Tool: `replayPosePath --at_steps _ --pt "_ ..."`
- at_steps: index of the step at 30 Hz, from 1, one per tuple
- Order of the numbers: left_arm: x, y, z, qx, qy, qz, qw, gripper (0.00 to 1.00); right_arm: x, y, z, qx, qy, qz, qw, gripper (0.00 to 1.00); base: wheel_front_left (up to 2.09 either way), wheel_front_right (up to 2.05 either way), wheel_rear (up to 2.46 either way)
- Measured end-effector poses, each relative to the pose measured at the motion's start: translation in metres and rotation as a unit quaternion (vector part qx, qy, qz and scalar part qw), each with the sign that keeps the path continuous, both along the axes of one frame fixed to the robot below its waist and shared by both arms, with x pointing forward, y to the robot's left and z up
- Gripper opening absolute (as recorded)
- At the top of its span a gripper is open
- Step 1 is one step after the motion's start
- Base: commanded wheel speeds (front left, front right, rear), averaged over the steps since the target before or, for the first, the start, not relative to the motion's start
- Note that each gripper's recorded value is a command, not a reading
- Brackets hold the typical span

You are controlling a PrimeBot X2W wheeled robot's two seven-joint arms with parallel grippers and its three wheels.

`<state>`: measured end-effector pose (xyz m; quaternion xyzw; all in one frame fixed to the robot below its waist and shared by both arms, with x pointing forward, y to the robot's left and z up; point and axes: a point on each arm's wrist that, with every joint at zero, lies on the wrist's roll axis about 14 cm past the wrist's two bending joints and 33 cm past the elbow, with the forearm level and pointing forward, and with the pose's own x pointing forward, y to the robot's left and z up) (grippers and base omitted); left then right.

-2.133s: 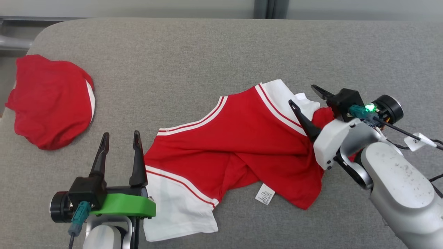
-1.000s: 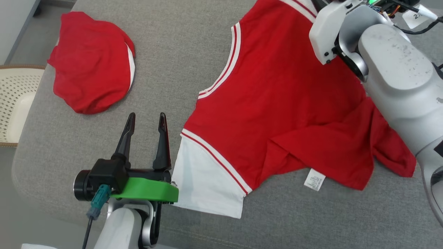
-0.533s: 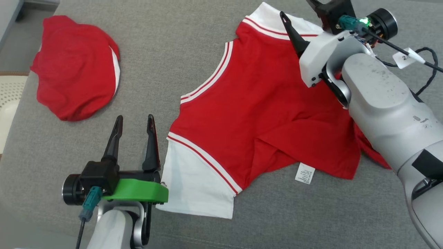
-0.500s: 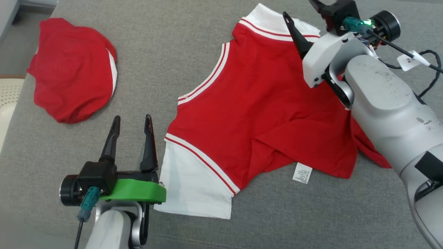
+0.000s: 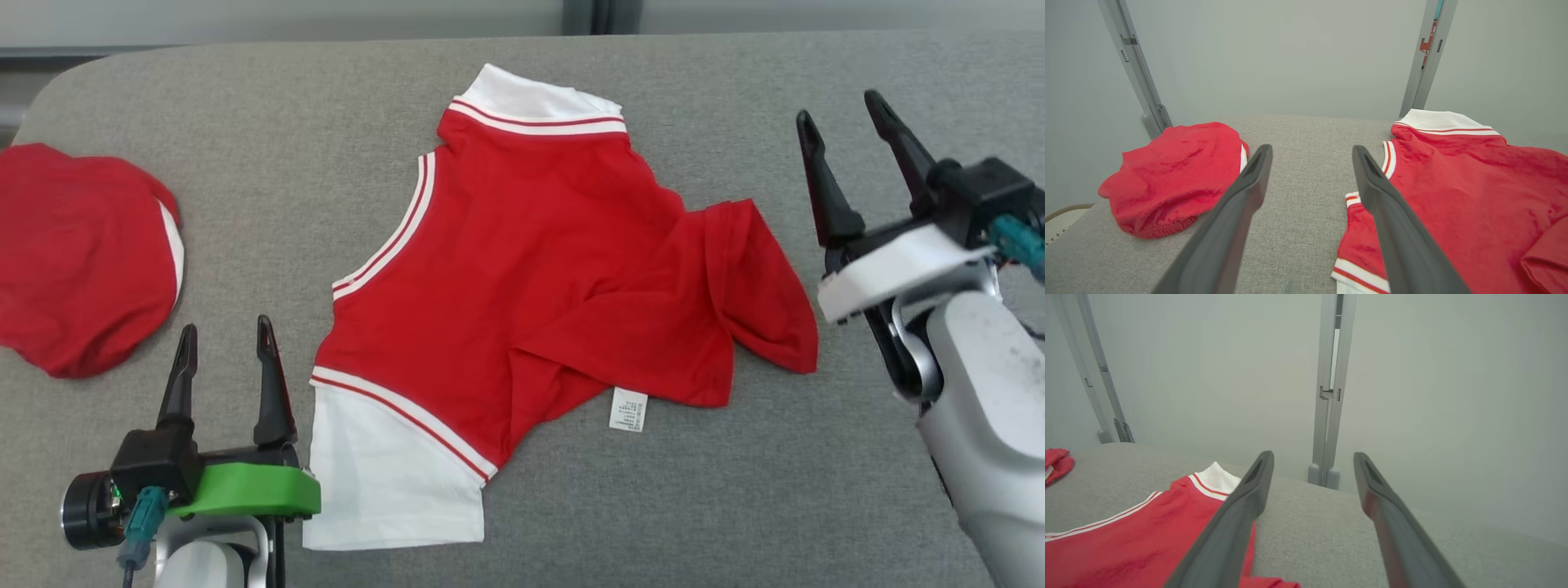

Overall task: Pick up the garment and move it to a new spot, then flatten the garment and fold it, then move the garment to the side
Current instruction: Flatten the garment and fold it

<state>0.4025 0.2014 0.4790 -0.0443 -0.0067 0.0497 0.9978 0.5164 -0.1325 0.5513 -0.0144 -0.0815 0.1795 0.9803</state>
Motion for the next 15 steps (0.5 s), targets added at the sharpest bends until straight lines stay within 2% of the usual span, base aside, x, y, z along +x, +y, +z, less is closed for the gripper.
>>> replayPosePath --at_steps 6,15 --pt "-0.002 -0.007 0.004 0.009 -0.006 -0.015 1.000 1.00 -0.050 -0.029 -0.009 0.010 0.003 -0.042 0.999 1.00 0.00 0.00 0.00" --pt "-0.016 -0.010 0.010 0.013 -0.011 -0.024 1.000 1.00 -0.113 -0.031 -0.028 0.046 0.027 -0.072 0.996 1.00 0.00 0.00 0.00"
